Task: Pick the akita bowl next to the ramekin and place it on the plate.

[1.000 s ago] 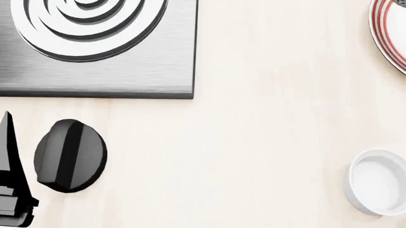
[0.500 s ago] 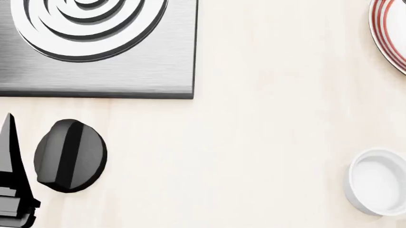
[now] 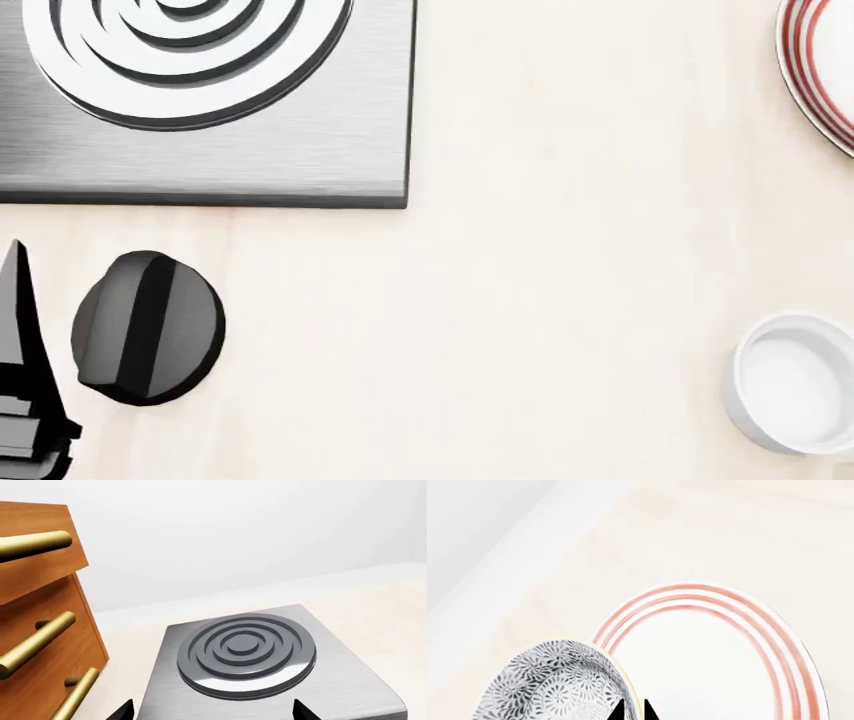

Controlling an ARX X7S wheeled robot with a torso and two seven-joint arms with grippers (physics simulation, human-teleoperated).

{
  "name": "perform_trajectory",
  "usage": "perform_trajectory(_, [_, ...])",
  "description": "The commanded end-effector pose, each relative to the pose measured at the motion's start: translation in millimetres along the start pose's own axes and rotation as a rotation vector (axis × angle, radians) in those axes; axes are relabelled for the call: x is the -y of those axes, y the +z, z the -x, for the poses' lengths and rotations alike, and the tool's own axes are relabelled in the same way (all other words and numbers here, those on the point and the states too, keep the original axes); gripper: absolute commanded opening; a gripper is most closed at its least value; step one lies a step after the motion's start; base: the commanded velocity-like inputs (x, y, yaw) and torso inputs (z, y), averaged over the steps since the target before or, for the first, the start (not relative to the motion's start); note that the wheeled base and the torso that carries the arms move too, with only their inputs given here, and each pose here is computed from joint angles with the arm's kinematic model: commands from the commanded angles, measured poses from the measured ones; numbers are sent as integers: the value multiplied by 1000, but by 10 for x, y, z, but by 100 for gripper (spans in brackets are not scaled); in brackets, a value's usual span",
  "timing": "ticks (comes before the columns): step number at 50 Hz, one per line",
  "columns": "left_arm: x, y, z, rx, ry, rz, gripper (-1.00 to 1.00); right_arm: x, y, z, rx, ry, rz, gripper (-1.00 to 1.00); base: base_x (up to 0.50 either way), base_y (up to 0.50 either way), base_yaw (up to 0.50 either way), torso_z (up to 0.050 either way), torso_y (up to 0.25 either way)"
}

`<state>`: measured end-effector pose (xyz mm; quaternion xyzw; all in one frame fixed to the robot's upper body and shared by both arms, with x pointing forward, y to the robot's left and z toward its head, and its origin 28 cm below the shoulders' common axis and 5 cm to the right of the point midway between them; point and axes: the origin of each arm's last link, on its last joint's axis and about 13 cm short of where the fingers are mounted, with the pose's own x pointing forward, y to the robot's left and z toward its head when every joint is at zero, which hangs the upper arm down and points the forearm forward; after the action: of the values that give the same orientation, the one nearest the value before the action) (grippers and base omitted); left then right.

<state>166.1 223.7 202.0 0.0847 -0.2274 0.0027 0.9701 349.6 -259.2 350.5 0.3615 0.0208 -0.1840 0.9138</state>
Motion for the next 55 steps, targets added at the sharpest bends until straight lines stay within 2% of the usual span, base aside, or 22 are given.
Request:
perform_trajectory(1, [-5,6,1,1,2,-1,100,14,66,-27,23,-34,-24,-100,0,0,0,0,0])
perform_trajectory(24, [7,25,-7,9,-6,1,100,64,28,-107,7,-119,4,-100,0,0,0,0,0])
perform_trajectory(41, [16,7,-17,3,-13,0,100,-58,66,-173,11,-97,8,-100,0,0,0,1,0])
perform_trajectory(55, [10,8,-10,4,-10,-1,100,-50,52,-217,24,-102,16,-100,0,0,0,0,1])
